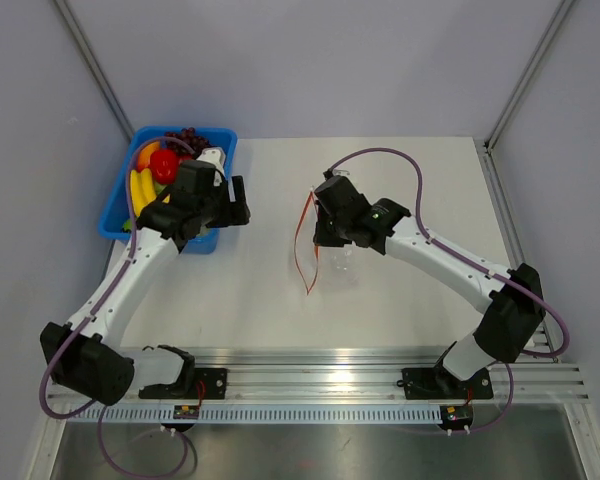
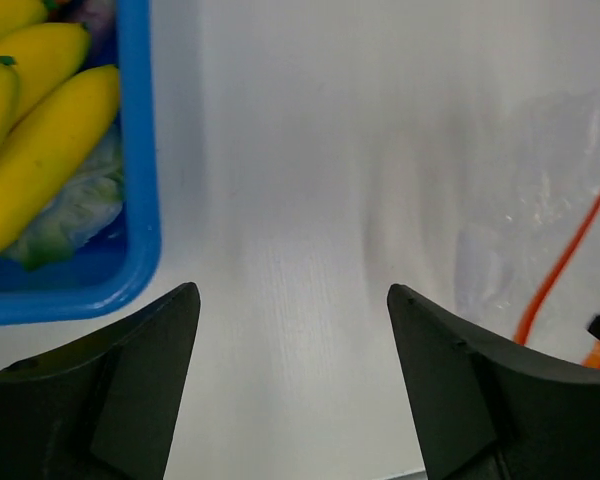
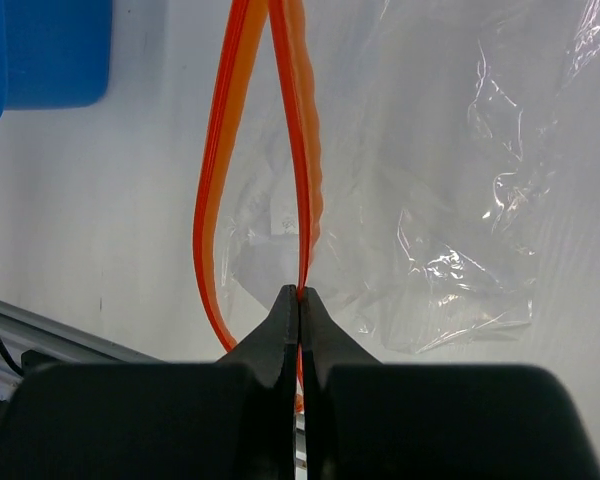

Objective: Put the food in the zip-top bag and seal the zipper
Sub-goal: Move the bin to the center of the board.

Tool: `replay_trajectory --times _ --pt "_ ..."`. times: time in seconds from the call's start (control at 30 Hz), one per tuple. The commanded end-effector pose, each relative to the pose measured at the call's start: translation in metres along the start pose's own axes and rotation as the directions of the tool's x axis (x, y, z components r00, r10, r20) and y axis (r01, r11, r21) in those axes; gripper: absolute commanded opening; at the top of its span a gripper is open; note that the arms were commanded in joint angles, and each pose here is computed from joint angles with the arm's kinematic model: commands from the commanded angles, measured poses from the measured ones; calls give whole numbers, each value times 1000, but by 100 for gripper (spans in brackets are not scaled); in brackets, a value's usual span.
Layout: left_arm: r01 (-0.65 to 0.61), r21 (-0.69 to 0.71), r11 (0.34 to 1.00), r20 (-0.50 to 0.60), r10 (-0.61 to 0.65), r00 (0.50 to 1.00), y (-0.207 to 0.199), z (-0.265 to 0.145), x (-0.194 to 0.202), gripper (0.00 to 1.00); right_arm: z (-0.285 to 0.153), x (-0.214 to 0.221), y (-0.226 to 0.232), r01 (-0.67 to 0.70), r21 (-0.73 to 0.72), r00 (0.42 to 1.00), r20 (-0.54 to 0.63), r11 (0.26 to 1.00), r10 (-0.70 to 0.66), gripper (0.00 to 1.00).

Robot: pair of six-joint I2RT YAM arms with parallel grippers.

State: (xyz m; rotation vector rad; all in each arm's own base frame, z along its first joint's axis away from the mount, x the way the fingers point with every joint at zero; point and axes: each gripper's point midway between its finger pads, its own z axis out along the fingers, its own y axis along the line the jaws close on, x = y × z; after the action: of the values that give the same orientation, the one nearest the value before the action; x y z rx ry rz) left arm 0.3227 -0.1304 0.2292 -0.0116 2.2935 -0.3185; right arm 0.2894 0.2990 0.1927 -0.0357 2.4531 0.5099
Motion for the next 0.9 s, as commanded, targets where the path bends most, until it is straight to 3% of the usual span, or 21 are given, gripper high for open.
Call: replay_trajectory --times 0.0,0.3,0.5,0.87 --pt "-49 -130 990 -16 47 999 31 14 -8 78 -11 -11 11 4 -70 999 40 998 -1 0" --pt "-37 -243 969 -114 9 993 76 58 14 73 -14 -6 13 9 -98 1000 29 995 -6 0" --pt "17 -193 981 -179 -53 982 75 79 41 65 -19 -7 16 5 -117 1000 31 993 -1 0" --pt "108 -113 988 -196 -129 972 62 56 83 44 -28 -3 14 -15 -127 999 26 992 19 0"
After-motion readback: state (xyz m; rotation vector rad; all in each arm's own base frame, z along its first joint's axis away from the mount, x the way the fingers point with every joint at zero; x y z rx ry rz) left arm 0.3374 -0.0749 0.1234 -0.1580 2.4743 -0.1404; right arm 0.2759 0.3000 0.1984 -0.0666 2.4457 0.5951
